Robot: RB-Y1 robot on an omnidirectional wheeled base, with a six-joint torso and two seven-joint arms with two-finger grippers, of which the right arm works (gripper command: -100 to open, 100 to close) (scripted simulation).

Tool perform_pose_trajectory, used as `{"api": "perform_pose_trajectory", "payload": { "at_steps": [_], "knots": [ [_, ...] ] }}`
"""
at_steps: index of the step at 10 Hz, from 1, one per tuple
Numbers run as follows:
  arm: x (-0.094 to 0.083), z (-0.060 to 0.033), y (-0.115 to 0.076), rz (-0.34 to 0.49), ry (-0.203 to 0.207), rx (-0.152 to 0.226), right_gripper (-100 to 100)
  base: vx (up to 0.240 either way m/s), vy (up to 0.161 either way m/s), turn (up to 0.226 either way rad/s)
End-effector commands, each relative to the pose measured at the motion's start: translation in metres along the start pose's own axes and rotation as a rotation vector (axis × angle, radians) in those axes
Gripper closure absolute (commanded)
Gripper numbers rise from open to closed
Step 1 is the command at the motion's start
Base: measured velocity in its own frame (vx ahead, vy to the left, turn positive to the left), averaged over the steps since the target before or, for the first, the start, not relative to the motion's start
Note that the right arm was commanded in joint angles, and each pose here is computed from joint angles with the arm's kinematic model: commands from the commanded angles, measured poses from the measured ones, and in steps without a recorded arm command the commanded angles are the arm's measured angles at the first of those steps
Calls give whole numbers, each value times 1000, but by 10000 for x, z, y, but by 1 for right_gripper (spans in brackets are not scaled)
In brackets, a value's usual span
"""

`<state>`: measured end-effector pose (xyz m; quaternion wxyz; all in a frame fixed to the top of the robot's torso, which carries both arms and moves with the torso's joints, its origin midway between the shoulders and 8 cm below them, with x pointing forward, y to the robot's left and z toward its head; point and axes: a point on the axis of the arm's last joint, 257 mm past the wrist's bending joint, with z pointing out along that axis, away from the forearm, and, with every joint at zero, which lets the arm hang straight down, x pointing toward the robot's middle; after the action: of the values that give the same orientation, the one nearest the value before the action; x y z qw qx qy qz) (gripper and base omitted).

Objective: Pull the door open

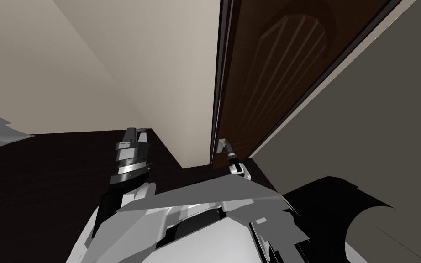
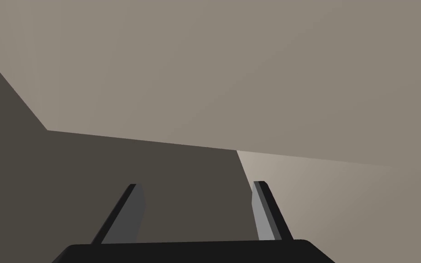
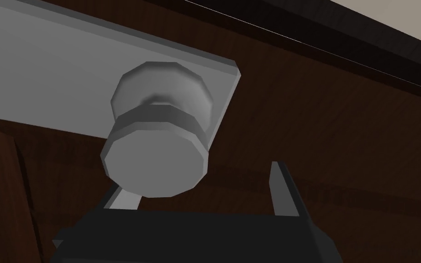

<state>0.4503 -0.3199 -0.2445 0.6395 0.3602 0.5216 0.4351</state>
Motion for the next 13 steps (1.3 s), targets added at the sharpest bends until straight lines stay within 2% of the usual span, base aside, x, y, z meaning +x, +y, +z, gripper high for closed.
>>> {"api": "perform_pose_trajectory", "payload": {
  "at_steps": [1, 2, 11, 12, 13],
  "knots": [
    [168, 25, 89, 27, 19, -22, 100, 0, 0, 0],
    [128, 27, 85, 103, 2, -20, 100, -32, -20, 85],
    [128, 27, 85, 103, 2, -20, 100, -9, -3, 8],
    [-101, -14, -51, 131, -33, 16, 100, -46, -46, 103],
    [-118, -10, -61, 152, -38, 18, 100, -89, -41, 174]
  ]
}}
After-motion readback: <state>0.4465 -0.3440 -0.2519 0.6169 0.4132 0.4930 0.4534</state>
